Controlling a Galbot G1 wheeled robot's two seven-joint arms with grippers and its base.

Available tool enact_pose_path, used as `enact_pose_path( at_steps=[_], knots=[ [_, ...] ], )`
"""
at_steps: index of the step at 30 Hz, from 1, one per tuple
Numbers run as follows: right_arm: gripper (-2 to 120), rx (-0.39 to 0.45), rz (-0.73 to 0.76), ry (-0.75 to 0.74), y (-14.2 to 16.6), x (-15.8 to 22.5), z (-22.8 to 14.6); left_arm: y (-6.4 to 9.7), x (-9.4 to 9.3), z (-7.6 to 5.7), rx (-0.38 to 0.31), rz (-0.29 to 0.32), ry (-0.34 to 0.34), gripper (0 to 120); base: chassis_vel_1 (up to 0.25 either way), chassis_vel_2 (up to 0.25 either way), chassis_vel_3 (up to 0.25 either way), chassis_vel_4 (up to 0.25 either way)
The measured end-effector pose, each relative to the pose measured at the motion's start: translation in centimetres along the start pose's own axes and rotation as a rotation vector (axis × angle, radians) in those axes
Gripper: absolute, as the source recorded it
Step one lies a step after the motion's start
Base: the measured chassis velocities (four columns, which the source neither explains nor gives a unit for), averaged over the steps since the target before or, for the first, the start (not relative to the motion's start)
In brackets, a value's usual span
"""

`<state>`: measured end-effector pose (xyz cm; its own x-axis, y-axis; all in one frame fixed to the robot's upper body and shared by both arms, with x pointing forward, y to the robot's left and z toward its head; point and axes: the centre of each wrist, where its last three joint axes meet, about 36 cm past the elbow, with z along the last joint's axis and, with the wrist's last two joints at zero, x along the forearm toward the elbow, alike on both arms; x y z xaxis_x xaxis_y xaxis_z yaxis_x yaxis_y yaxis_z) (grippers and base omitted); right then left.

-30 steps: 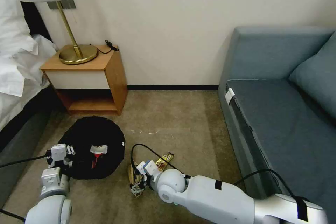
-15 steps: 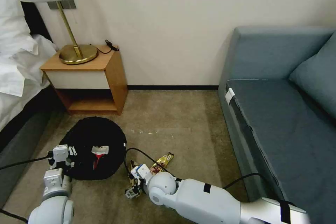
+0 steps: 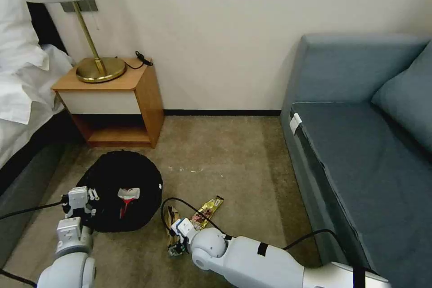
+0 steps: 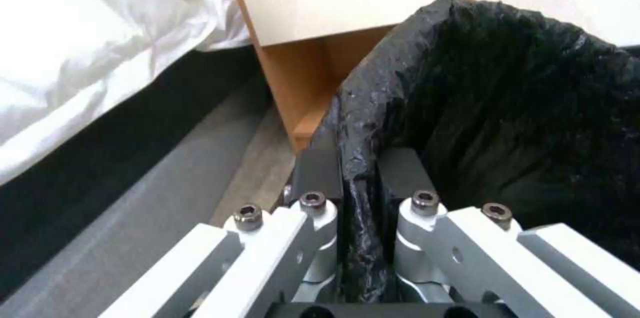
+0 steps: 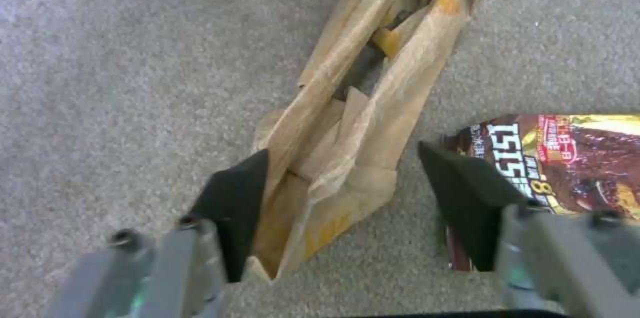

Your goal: Pick up the trash bin, then pick up the garbage on the floor and place it into the trash bin.

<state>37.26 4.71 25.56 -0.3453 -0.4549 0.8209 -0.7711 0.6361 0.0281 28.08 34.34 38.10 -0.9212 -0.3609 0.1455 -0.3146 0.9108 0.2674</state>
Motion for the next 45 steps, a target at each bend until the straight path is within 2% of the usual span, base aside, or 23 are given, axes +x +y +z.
enact_pose_path(
  at_steps=[3,4,8,11,13,14,16,22,27,30,34,41,43,45],
  knots=[
    [47,0.000,-0.001,0.000,0.0,-0.3,0.1,0.0,0.0,0.1,-0.001,-0.001,0.003,7,0.000,0.000,0.000,0.000],
    [47,0.000,-0.001,0.000,0.0,-0.3,0.1,0.0,0.0,0.1,-0.001,-0.001,0.003,7,0.000,0.000,0.000,0.000],
    [28,0.003,-0.003,0.003,-0.2,-0.4,0.4,0.0,0.0,0.2,-0.001,-0.002,0.004,7,0.000,0.000,0.000,0.000],
    [22,0.006,-0.002,0.005,-0.4,-0.4,0.6,-0.1,0.0,0.2,-0.001,-0.001,0.005,7,0.000,0.000,0.000,0.000],
    [10,0.008,-0.001,0.007,-0.5,-0.4,1.0,-0.1,-0.1,0.3,-0.001,0.000,0.005,7,0.000,0.000,0.000,0.000],
    [10,0.008,-0.001,0.007,-0.5,-0.4,1.0,-0.1,-0.1,0.3,-0.001,0.000,0.005,7,0.000,0.000,0.000,0.000],
    [0,0.012,-0.001,0.007,-0.7,-0.3,1.3,-0.2,-0.1,0.2,-0.002,0.001,0.005,7,0.000,0.000,0.000,0.000],
    [0,0.006,0.004,-0.029,-1.3,0.1,1.0,-0.2,-0.2,0.3,-0.005,0.005,0.006,7,0.000,0.000,0.000,0.000],
    [0,-0.033,0.022,-0.134,-3.3,1.8,0.4,0.0,-0.3,0.3,-0.011,0.007,0.005,7,0.000,0.000,0.000,0.000],
    [0,-0.083,0.044,-0.219,-6.0,4.9,0.1,0.0,-0.3,0.3,-0.012,0.010,0.003,7,0.000,0.000,0.000,0.000],
    [0,-0.110,0.072,-0.274,-8.1,7.5,0.5,-0.1,-0.3,0.3,-0.009,0.015,0.003,7,0.000,0.000,0.000,0.000],
    [0,-0.084,0.134,-0.354,-10.3,9.7,1.2,-0.2,-0.3,0.3,-0.009,0.020,0.000,7,0.000,0.000,0.000,0.000],
    [0,-0.070,0.146,-0.467,-11.0,10.4,1.2,-0.2,-0.3,0.3,-0.010,0.022,-0.001,7,0.000,0.000,0.000,0.000],
    [0,-0.071,0.139,-0.504,-11.1,10.5,1.0,-0.2,-0.3,0.2,-0.009,0.023,-0.002,7,0.000,0.000,0.000,0.000]
  ],
)
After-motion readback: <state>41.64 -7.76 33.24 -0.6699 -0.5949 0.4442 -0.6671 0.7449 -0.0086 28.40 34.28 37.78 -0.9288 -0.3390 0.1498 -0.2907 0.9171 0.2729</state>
